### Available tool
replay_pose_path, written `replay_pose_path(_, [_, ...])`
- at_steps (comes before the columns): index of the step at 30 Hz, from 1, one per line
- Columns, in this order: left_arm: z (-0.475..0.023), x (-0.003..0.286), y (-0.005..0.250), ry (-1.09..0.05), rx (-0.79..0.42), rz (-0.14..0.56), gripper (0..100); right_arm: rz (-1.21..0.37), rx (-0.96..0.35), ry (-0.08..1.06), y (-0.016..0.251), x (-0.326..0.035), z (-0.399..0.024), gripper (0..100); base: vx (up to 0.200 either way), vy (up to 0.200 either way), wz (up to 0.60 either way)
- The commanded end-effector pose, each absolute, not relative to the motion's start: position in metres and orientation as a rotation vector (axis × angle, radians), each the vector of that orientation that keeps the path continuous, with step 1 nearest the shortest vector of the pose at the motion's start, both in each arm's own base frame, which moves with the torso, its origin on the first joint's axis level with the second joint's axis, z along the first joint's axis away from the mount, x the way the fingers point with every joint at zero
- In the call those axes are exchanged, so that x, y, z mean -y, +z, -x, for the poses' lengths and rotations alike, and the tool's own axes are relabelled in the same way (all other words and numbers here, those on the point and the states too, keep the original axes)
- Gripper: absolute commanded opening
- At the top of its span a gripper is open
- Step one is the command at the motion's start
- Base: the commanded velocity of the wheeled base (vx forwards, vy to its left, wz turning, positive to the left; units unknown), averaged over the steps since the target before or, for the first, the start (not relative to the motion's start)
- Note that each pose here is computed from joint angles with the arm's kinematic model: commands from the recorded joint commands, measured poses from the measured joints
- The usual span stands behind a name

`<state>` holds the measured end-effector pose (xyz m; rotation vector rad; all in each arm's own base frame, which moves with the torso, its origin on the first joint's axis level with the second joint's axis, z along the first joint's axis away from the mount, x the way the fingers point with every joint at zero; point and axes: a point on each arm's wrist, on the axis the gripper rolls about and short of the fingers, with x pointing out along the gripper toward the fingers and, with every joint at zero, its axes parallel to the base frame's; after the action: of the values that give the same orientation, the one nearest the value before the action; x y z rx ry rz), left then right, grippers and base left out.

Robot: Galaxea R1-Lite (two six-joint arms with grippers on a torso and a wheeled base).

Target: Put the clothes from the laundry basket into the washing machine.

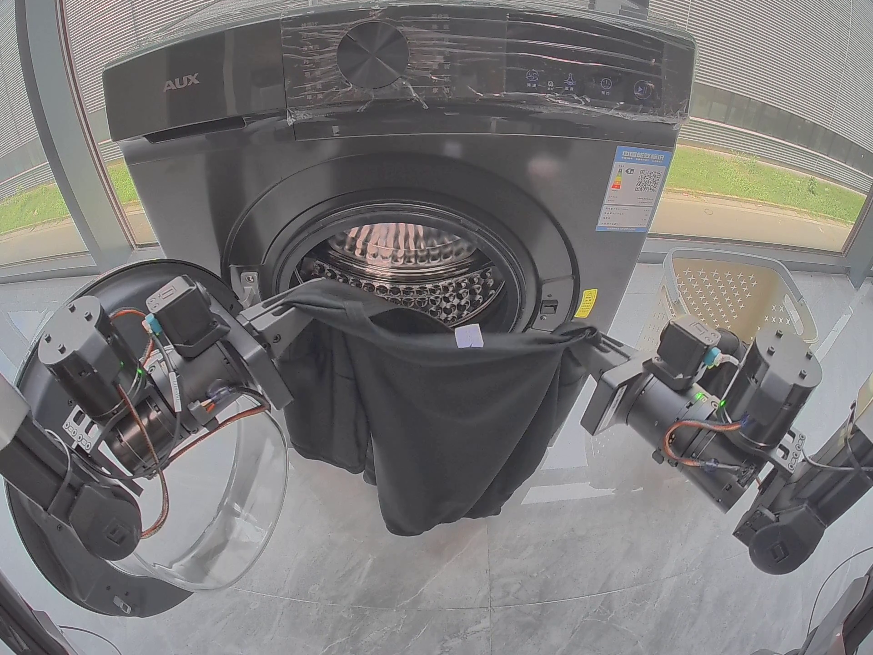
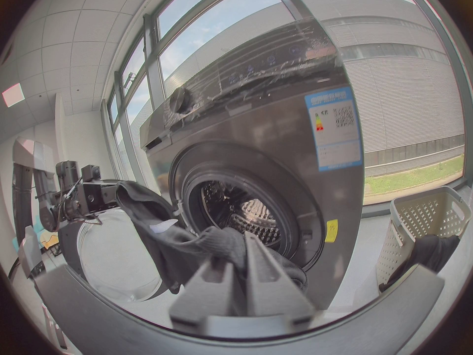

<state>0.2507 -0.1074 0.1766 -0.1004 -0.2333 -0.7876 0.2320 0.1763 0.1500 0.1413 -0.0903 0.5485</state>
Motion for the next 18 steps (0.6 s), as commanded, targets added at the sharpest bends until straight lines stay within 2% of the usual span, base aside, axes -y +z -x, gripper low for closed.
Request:
replay_pose_path(1, [-0.264, 0.127, 0.160, -0.795, 0.185, 0.109, 0, -0.098, -0.030, 0.593, 0.119, -0.188, -0.226, 100, 0.000, 0.000, 0.00])
replay_pose_path(2, [-0.266, 0.129, 0.159, -0.792, 0.181, 0.110, 0, -0.072, -0.088, 0.610, 0.104, -0.189, -0.224, 100, 0.000, 0.000, 0.00])
replay_pose_path(8, [-0.271, 0.131, 0.158, -0.786, 0.186, 0.111, 0, -0.025, -0.204, 0.685, 0.072, -0.195, -0.220, 100, 0.000, 0.000, 0.00])
replay_pose_path(18, [-0.268, 0.139, 0.158, -0.808, 0.184, 0.116, 0, -0.022, -0.225, 0.728, 0.045, -0.221, -0.249, 100, 0.000, 0.000, 0.00])
